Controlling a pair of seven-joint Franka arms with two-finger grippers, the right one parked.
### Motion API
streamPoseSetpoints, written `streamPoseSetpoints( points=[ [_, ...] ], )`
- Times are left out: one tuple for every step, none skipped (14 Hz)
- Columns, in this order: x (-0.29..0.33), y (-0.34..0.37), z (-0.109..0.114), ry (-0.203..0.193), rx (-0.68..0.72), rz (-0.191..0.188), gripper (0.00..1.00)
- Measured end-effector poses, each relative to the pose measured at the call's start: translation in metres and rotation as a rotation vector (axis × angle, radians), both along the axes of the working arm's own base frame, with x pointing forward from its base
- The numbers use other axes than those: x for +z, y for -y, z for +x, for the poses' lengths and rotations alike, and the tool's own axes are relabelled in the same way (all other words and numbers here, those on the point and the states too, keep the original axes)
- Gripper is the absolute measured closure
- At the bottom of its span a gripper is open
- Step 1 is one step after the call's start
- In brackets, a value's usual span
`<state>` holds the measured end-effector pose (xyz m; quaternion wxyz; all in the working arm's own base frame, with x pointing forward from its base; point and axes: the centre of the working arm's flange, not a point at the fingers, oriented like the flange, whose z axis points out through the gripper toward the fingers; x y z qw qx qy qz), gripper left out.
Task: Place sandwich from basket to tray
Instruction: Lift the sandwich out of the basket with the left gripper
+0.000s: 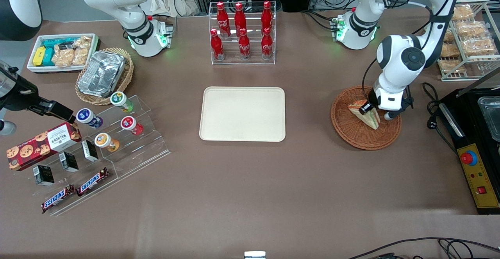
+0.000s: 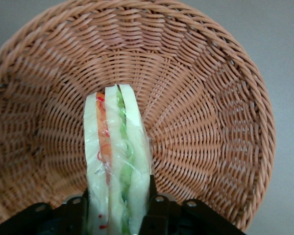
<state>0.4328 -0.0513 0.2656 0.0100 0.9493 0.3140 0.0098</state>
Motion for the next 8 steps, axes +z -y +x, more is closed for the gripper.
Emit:
streamPoseSetpoints(
  points=[
    [0.015, 0.002, 0.002, -0.022, -0.005, 0.003, 0.63],
    [0.036, 0.008, 0.005, -0.048, -0.018, 0.008, 0.65],
    [0.062, 0.019, 0.009, -0.072, -0.042, 0.015, 0.66],
    [0.091, 0.036, 0.013, -0.089, -0.075, 0.025, 0.67],
    [0.117, 0.056, 0.014, -0.102, -0.116, 0.039, 0.69],
    [0.138, 0.083, 0.011, -0.107, -0.167, 0.055, 0.75],
    [0.150, 0.112, 0.005, -0.103, -0.223, 0.070, 0.76],
    [0.154, 0.142, -0.004, -0.093, -0.283, 0.084, 0.76]
  ],
)
